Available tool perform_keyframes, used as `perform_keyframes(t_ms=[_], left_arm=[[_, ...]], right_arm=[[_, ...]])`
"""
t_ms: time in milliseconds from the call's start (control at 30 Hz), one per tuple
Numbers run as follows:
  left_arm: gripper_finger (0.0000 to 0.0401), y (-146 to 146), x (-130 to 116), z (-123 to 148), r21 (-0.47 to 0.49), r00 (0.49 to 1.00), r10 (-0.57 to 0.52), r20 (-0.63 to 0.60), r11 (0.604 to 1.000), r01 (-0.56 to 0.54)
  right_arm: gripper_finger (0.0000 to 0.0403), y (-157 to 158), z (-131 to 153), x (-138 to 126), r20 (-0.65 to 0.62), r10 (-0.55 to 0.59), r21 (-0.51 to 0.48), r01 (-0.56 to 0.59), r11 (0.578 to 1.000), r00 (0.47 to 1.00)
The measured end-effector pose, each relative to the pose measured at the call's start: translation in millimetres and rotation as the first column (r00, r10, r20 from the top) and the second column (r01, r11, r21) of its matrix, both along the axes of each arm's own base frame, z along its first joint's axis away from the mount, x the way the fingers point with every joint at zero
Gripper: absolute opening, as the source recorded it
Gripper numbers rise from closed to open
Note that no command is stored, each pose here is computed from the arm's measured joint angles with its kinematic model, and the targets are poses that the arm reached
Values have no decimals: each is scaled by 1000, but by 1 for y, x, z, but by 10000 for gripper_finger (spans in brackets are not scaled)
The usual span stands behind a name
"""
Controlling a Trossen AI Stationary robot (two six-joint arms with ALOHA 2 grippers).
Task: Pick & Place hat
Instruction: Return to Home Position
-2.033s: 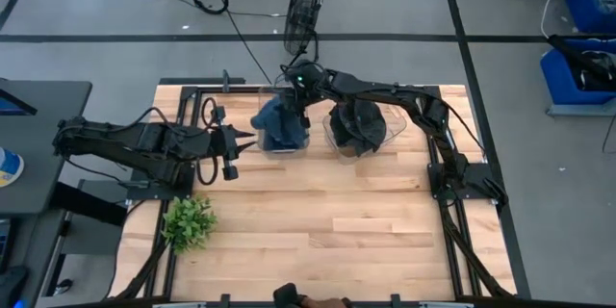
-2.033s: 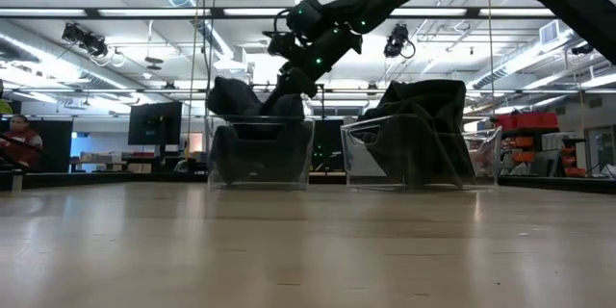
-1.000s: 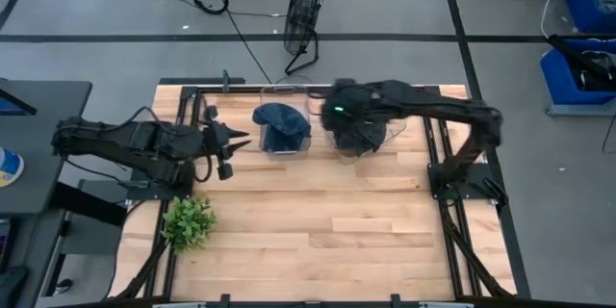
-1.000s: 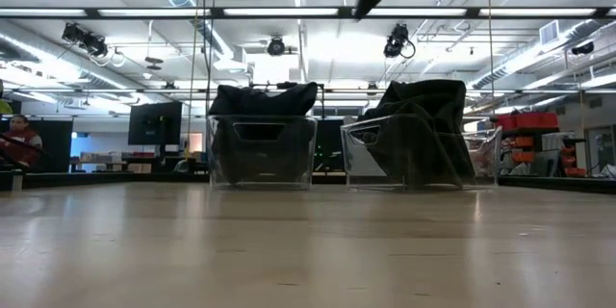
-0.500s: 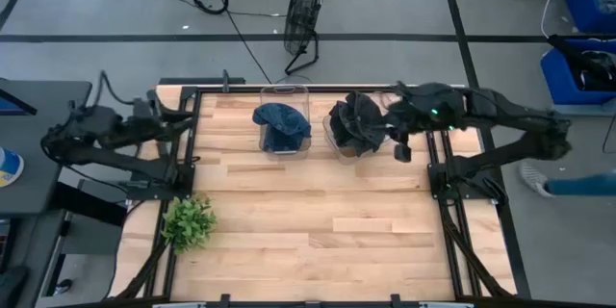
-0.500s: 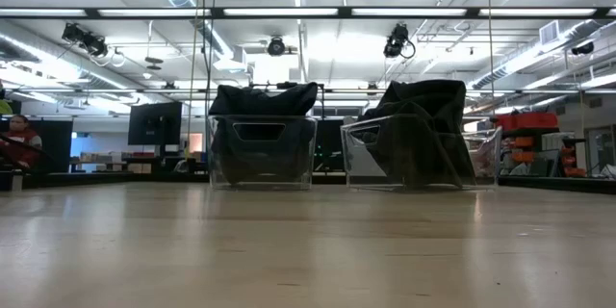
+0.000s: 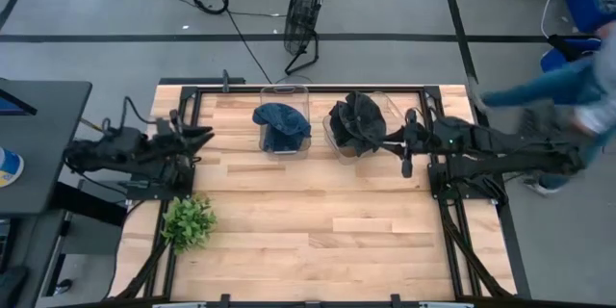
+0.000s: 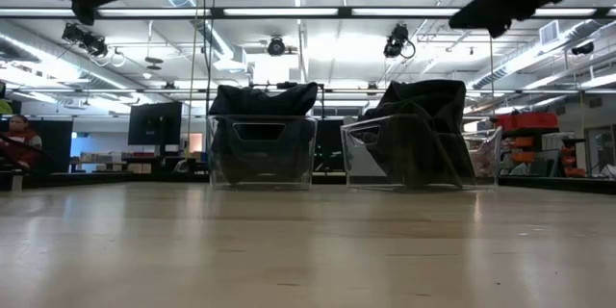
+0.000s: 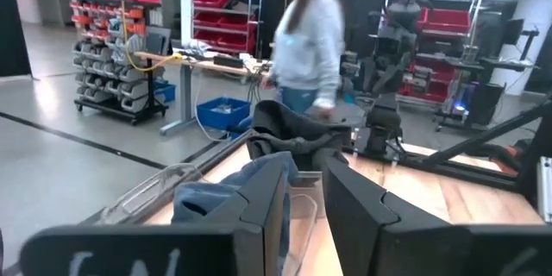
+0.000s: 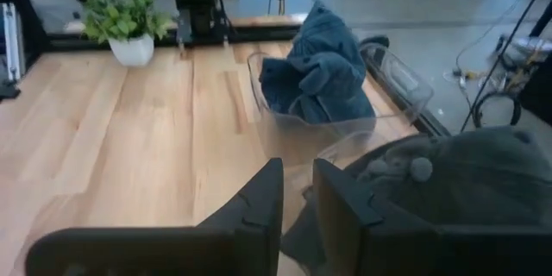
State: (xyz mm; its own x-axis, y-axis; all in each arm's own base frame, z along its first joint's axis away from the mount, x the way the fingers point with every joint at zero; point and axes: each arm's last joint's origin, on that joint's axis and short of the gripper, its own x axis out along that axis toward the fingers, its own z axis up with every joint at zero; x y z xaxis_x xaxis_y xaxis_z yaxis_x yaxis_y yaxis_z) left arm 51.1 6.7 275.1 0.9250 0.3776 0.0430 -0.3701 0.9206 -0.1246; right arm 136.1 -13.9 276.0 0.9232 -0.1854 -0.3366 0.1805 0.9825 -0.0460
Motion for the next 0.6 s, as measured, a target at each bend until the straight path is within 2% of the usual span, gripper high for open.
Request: perform_keyframes(t_ms=[100,267,600], left_arm=[[87,0,3,-10,0,999,15,39,1000,-15],[87,0,3,-11,35,997,35,67,999,-38],[87,1,1,-4,62,991,54,122,996,-61]], right_arm=[[70,1,-18,-7,64,3,-8,-3,1000,998],[71,2,-42,-22,106,4,-12,-3,1000,994],[71,4,-58,-44,254,29,-18,-25,1000,967]])
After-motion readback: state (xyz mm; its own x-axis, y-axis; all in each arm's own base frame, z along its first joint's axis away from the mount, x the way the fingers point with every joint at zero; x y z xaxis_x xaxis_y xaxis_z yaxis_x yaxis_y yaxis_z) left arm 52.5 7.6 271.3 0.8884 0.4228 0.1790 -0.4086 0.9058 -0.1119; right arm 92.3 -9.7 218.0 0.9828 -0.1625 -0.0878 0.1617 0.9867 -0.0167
